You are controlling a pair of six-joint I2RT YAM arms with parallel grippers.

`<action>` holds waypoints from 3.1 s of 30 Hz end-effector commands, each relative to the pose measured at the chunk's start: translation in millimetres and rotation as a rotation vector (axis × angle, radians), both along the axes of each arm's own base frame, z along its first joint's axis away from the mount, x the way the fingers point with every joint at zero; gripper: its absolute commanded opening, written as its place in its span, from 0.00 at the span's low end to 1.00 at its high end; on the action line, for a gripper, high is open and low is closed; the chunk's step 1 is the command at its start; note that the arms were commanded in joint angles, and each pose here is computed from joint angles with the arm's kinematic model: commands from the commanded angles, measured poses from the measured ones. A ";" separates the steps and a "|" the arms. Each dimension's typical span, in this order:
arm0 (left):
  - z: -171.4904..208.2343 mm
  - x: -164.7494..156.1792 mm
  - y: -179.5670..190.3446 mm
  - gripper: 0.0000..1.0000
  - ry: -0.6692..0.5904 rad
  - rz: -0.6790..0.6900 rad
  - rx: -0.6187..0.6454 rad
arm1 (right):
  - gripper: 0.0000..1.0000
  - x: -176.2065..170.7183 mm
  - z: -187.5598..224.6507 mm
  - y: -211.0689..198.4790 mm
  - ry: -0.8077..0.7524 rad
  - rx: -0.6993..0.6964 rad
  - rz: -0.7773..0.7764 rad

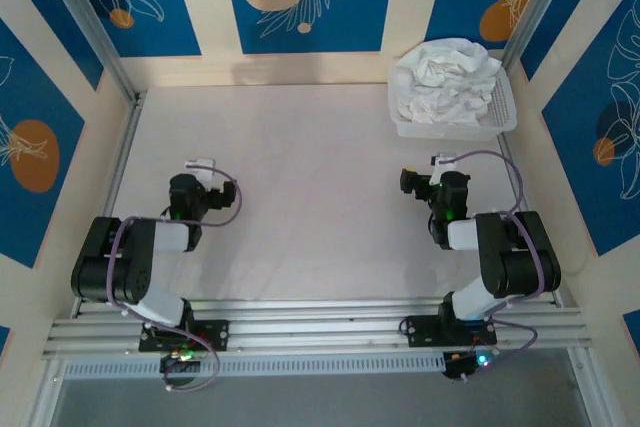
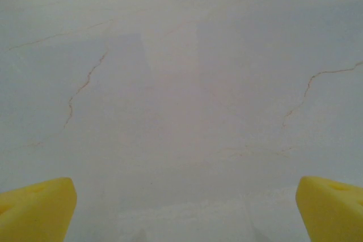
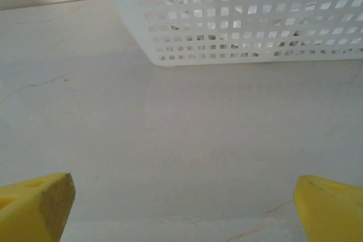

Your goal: Fold the inside-out t-shirt

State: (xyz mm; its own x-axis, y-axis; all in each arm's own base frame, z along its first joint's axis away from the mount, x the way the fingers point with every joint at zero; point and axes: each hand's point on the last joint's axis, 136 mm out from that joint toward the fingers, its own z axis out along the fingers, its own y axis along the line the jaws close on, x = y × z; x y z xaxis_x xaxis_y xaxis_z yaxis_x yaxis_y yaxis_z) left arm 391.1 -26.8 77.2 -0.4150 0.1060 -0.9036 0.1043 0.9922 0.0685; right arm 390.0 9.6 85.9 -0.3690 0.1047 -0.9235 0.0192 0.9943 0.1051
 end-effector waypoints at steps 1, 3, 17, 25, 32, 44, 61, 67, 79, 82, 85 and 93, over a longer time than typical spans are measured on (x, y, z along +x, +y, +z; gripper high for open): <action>10.3 5.2 -0.3 0.99 -0.040 -0.009 -0.021 | 0.99 1.3 10.6 -8.5 -0.049 0.002 -0.052; 10.3 5.2 -0.3 0.99 -0.040 -0.009 -0.021 | 0.99 1.3 10.7 -9.2 -0.050 0.007 -0.053; 10.4 5.2 -0.3 0.99 -0.041 -0.010 -0.020 | 0.99 1.9 10.2 -4.9 -0.044 0.019 -0.015; 34.7 -0.7 9.4 0.99 0.013 0.106 0.034 | 0.99 -12.3 57.5 -0.9 -0.045 0.047 -0.001; 116.2 -29.7 -51.4 0.99 -0.035 -0.047 -0.058 | 0.99 34.3 133.2 -23.3 0.185 0.377 -0.124; 138.4 -85.8 -146.4 0.99 0.031 -0.413 -0.197 | 0.94 198.4 61.3 -70.0 0.553 0.450 -0.180; 145.7 -80.0 -151.9 0.74 0.007 -0.419 -0.201 | 0.00 174.7 230.5 -52.3 0.360 0.529 0.087; 163.3 -82.7 -160.9 0.74 0.017 -0.439 -0.292 | 0.00 116.6 343.1 25.0 0.175 0.409 0.264; 225.9 -98.2 -172.2 0.75 0.000 -0.527 -0.368 | 0.00 -61.8 580.8 121.1 -0.506 0.343 0.555; 233.3 -100.9 -166.8 0.76 -0.010 -0.510 -0.356 | 0.00 -46.7 554.8 132.2 -0.398 0.362 0.567; 230.1 -98.7 -149.6 0.76 0.008 -0.408 -0.336 | 0.00 -15.3 491.3 148.6 -0.175 0.339 0.565; 205.1 -105.5 -146.8 0.80 0.147 -0.382 -0.312 | 0.53 37.0 310.0 149.3 0.395 0.084 0.404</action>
